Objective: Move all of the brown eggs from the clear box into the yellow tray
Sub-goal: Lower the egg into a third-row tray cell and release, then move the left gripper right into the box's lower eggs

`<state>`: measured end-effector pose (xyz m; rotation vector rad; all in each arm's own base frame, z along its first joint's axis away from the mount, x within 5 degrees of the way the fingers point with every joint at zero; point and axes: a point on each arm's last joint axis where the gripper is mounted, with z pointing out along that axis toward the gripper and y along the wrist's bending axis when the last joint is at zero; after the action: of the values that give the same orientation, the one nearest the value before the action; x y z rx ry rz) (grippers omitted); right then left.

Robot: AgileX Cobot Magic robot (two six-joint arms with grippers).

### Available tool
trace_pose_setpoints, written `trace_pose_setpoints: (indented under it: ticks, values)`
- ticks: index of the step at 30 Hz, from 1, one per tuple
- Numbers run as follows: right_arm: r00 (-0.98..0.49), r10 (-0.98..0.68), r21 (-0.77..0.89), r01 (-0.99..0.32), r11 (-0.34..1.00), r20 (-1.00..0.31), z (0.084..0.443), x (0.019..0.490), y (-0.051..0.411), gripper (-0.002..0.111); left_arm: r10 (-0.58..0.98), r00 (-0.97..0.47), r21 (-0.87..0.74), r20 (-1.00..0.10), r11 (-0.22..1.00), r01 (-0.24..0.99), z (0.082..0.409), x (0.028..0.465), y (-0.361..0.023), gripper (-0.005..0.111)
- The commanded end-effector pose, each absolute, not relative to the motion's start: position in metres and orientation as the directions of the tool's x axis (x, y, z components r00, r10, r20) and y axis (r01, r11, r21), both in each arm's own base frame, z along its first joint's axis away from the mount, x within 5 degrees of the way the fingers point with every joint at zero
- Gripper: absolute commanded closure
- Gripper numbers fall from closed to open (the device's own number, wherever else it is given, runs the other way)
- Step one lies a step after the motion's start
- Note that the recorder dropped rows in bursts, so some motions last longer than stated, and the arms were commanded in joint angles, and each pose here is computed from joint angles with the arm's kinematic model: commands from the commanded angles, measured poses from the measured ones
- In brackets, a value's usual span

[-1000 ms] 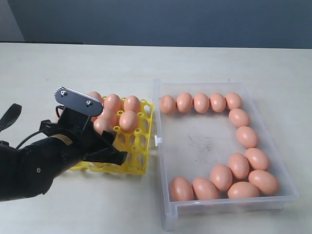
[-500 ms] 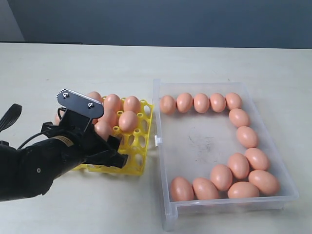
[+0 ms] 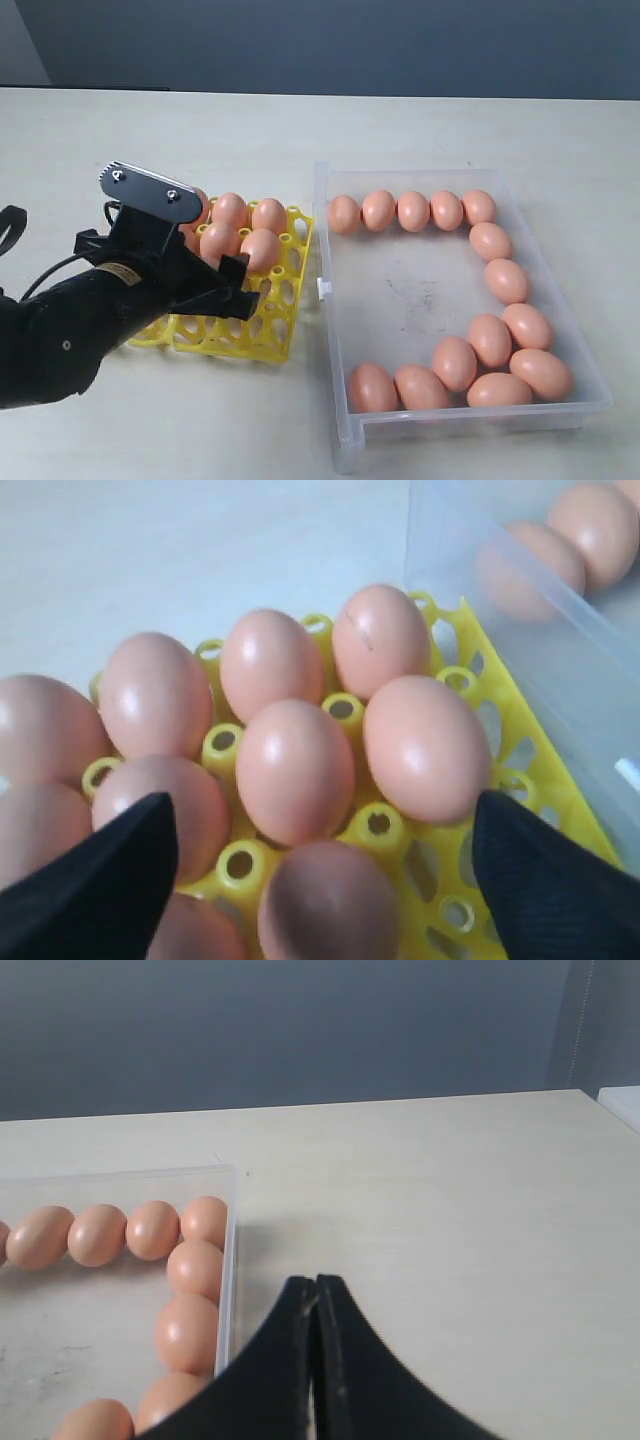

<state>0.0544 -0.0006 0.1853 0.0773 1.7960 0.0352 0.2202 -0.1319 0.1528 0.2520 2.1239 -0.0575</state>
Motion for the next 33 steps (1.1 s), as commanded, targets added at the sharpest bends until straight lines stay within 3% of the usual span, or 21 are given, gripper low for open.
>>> trace_pose_setpoints:
  ticks: [1,4,10,14,16,23,28,33]
  values:
    - [-0.214,0.066,0.061,0.032,0.998,-0.974,0.186,0.054,-0.001,0.109,0.098,-0.449,0.022,-0.888,0.985,0.173,0.173,0.222,-0.130,0.031]
    - [-0.214,0.066,0.061,0.032,0.998,-0.974,0.186,0.054,-0.001,0.109,0.110,-0.469,-0.018,-0.876,0.965,0.260,0.184,0.223,-0.142,0.031]
    - [-0.214,0.066,0.061,0.032,0.998,-0.974,0.186,0.054,-0.001,0.109,0.295,-0.507,-0.074,-0.810,0.807,0.587,0.225,0.236,-0.194,0.035]
    - [-0.214,0.066,0.061,0.032,0.998,-0.974,0.186,0.054,-0.001,0.109,0.352,-0.521,-0.146,-0.777,0.705,0.694,0.260,0.258,-0.232,0.035]
    - [-0.214,0.066,0.061,0.032,0.998,-0.974,0.186,0.054,-0.001,0.109,0.410,-0.577,-0.210,-0.707,0.657,0.724,0.255,0.267,-0.249,0.035]
    - [-0.214,0.066,0.061,0.032,0.998,-0.974,0.186,0.054,-0.001,0.109,0.448,-0.759,-0.470,-0.471,0.601,0.646,0.195,0.298,-0.301,0.035]
    - [-0.214,0.066,0.061,0.032,0.998,-0.974,0.186,0.054,-0.001,0.109,0.346,-0.827,-0.613,-0.444,0.555,0.562,0.177,0.316,-0.328,0.035]
    - [-0.214,0.066,0.061,0.032,0.998,-0.974,0.186,0.054,-0.001,0.109,0.368,-0.837,-0.628,-0.404,0.554,0.547,0.159,0.316,-0.338,0.035]
